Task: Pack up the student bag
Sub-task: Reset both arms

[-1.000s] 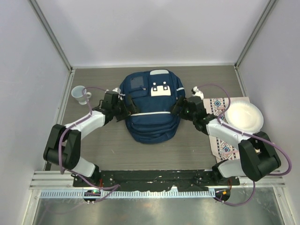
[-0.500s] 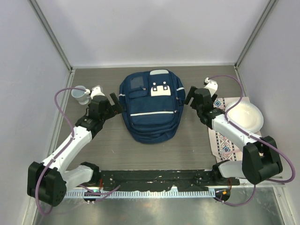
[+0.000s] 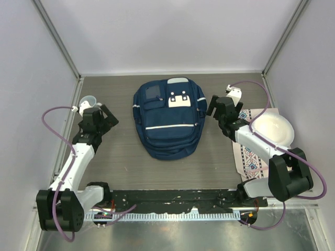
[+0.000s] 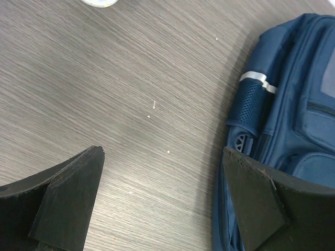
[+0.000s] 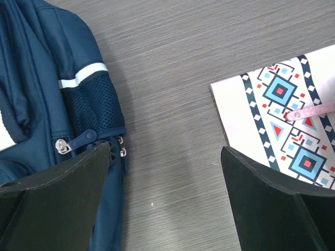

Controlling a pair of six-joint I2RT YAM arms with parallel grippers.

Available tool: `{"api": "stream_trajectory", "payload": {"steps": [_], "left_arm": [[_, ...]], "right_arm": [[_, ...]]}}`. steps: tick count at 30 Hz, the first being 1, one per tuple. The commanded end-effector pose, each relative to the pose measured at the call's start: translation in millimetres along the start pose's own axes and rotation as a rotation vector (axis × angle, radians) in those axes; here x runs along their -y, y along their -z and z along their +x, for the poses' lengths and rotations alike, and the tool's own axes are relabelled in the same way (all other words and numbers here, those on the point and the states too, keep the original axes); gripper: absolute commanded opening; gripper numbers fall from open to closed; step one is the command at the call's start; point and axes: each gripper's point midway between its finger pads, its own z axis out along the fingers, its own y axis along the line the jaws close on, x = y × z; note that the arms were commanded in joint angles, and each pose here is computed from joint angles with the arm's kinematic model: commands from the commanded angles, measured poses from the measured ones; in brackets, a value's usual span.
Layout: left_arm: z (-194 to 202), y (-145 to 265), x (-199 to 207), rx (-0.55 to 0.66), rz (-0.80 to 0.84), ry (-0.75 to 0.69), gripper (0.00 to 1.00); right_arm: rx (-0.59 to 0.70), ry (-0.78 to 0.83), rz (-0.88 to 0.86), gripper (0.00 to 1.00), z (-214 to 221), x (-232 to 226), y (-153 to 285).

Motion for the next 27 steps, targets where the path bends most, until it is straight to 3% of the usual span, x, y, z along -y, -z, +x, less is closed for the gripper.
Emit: {"api": "stream_trajectory", "payload": {"steps": [1,6,10,17,20,27], "left_arm": [[-10,11,11,0.042,0.068,0.089,1.00],[-7,11,2,0.046,0.025,0.104,0.99],[-5,10,6,0.043,0.054,0.112,1.00],[-6,15,4,0.043,0.042,0.099,0.99],[-5,17,2,0.039,0.039,0.097,1.00],[-1,21,1,0.043,0.054,0.099,1.00]], "right_arm": [[0.092,-0.012,-0.053,0.92,-28,-15,-3],[0.103,0.093,-0.007,0.92,-20,-4,-10],[0.140,0.136,0.175,0.93,-15,34,-11],[0.249,0.071,0.158,0.97,-4,53,-12],[0.232,0.078,0.171,0.97,-1,67,-16],[0.337,0.134,0.182,0.97,1,91,-19]]}}
